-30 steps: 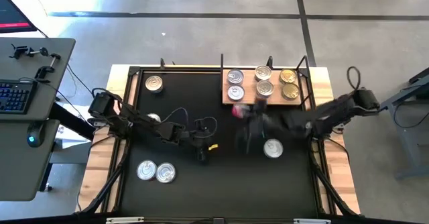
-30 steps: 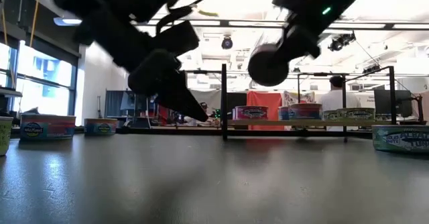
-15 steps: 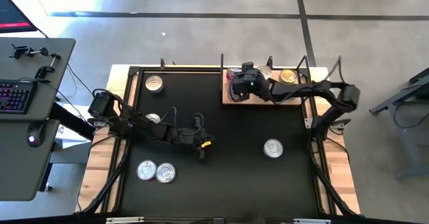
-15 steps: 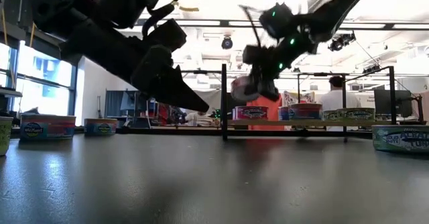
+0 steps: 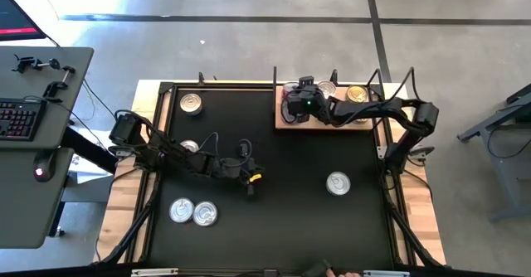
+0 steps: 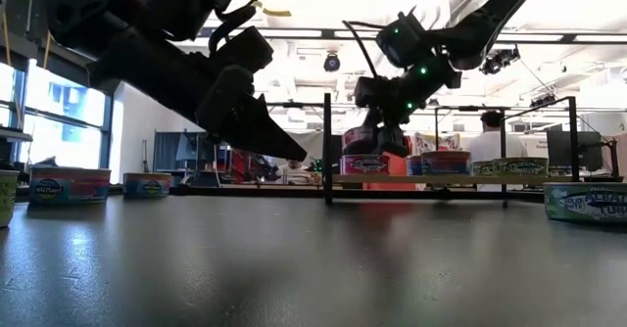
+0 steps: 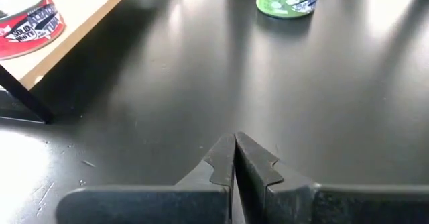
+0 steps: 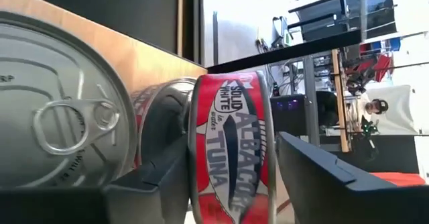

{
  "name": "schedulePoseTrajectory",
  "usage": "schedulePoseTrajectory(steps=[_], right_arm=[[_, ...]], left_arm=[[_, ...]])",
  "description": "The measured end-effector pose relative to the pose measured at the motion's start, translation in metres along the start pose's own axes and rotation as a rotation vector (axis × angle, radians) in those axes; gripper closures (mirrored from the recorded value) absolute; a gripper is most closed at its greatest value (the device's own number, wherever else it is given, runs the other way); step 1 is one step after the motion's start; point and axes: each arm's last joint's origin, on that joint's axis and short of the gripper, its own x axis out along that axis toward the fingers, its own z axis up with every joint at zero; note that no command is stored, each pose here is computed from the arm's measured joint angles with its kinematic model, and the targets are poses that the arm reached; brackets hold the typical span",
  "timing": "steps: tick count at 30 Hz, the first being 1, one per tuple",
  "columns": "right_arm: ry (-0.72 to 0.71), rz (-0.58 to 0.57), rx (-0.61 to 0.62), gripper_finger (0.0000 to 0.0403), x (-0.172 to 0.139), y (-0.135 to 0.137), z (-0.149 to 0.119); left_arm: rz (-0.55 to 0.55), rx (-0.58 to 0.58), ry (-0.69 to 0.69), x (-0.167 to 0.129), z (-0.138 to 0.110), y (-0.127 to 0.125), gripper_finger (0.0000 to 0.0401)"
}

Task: Stack canned seafood by type on shelf
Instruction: Stack the red tuna can on top of the other red tuna can on the shelf

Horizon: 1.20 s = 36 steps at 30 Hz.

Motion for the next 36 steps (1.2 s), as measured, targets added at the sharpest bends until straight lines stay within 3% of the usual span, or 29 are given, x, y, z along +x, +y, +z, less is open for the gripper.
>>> schedulePoseTrajectory(steps=[6, 21, 26, 29, 32, 33, 36], right_arm=[[-0.024, -0.019, 0.014, 0.0197, -0.015, -0.014, 0.001], [-0.092, 0.105, 0.19, 0.0195, -0.028, -0.014, 0.003], [-0.052, 0.189, 0.386, 0.0206, -0.034, -0.036, 0.001], [-0.065, 0.282, 0.589, 0.0222, -0.036, -0.051, 0.003], [-0.284, 0.45, 0.964, 0.024, -0.038, -0.052, 0.016], [-0.372, 0.518, 1.013, 0.0247, -0.041, -0.046, 0.023], [-0.526, 0.629, 1.005, 0.0266, -0.062, -0.019, 0.045]], left_arm=[[0.0, 0.0, 0.001, 0.0, 0.0, 0.0, 0.0398], [-0.011, -0.009, -0.02, 0.0, 0.002, -0.001, 0.0398], [-0.012, -0.01, -0.021, 0.0, 0.002, -0.001, 0.0398], [-0.016, -0.017, -0.042, 0.0, 0.004, -0.001, 0.0398], [-0.023, 0.007, -0.121, -0.006, 0.016, -0.004, 0.0398], [-0.015, 0.03, -0.156, -0.01, 0.024, -0.006, 0.0398], [0.039, 0.096, -0.218, -0.035, 0.044, -0.014, 0.0398]])
